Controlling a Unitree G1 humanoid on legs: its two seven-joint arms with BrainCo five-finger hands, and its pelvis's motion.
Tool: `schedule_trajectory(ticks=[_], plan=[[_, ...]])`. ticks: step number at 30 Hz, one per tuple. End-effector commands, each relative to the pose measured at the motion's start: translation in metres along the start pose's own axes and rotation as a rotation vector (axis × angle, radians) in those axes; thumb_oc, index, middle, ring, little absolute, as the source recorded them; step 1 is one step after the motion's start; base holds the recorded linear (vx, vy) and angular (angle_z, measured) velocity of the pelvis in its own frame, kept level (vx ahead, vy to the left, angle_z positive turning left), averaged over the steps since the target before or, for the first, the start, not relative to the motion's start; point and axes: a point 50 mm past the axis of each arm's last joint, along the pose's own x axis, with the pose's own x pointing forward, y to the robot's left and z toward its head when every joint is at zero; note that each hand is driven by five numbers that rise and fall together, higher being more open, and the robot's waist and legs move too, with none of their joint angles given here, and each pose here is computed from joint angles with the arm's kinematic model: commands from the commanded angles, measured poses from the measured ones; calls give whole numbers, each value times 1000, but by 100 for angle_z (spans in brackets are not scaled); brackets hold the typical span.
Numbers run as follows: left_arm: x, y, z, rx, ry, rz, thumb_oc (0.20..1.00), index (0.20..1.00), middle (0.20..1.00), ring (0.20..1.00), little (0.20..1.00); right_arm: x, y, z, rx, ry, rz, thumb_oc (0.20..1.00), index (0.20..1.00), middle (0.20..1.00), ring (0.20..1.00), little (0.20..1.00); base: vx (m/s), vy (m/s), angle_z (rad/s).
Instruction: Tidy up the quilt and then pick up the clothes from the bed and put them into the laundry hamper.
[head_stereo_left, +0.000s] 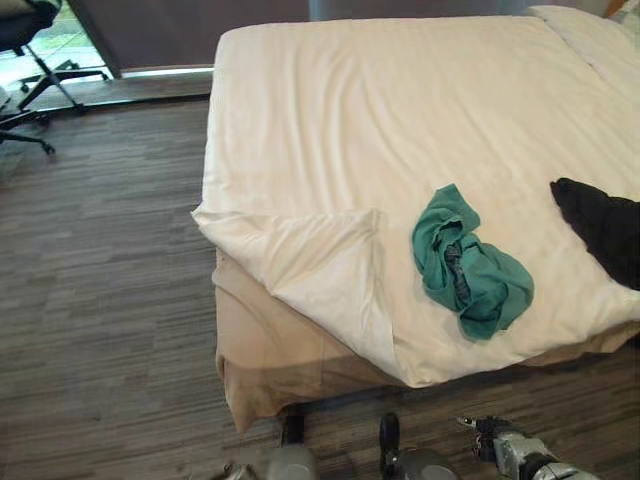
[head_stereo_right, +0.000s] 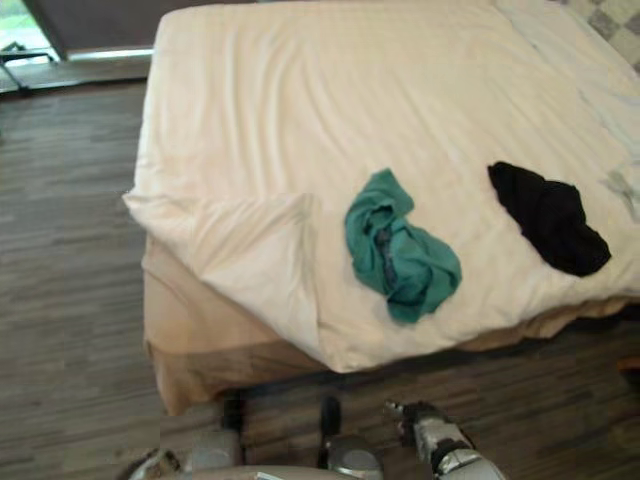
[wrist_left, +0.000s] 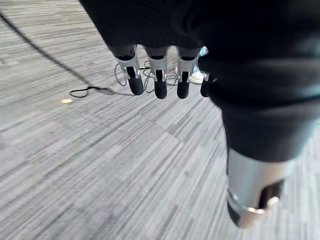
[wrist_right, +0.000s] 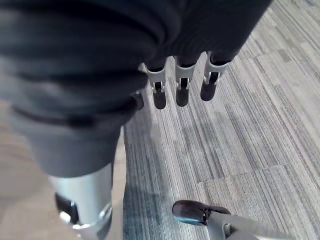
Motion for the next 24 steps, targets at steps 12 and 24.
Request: schedule_trajectory(ticks=[12,24], plan=[[-170,-51,272,13,-1460,-231,1000,1000,1000,1000,1000,2,-24,-28,-165,61,-13,1000,1000,1000,1000,1000,63,4,-6],[-175,-77,330,429,-1432,-95,1000,1000,1000,1000,1000,2,-47,19,-212,-109,-52,1000,1000,1000,1000,1000,-24,49,-43]])
